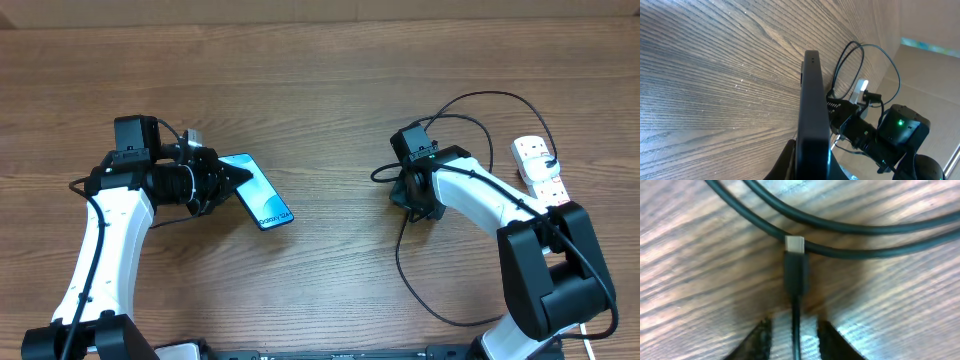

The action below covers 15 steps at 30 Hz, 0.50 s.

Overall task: Plug charger to phone and switch on socket
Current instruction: 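Lower the right gripper onto the black cable's USB-C plug and grasp it, then raise the phone upright with the left gripper, bring plug toward it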

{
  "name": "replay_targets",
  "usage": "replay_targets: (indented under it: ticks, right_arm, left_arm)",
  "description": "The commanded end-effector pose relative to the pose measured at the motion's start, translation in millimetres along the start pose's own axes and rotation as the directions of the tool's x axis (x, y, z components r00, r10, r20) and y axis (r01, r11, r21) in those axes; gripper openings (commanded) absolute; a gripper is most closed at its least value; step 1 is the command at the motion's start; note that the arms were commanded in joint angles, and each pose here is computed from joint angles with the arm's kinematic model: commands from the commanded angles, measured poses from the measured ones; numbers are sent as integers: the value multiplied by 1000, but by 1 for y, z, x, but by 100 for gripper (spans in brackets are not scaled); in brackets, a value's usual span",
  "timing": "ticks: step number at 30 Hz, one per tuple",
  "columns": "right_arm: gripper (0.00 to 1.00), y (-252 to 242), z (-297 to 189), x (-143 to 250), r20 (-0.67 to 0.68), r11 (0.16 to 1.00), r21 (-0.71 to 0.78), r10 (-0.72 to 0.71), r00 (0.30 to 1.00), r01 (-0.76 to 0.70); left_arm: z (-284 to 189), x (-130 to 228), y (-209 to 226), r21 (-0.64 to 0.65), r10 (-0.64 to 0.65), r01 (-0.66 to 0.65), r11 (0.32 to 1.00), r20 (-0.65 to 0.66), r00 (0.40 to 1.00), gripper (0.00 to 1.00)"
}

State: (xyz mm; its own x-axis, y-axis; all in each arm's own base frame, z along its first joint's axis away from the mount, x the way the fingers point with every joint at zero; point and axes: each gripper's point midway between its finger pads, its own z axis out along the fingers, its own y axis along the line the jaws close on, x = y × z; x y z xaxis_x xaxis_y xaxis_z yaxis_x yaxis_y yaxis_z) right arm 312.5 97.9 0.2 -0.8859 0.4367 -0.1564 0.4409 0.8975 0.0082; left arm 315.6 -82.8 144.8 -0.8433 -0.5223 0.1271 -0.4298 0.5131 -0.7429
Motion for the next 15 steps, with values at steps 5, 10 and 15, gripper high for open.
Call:
replay_targets:
  ticks: [5,10,15]
  right_arm:
    - [4,-2,7,4,1,1000,-10,-17,1000,17]
    - [4,24,-1,4,-15,980,-134,-151,988,148]
    - [4,60,-51,4,-8,908,-327,-279,960,261]
  left_arm:
    - [-1,5,-8,33,2,-2,999,-22,1000,4]
    - [-2,10,-18,91,58,-53,994,-52,997,4]
    - [-7,10,-48,248,222,-206,947,-39,974,4]
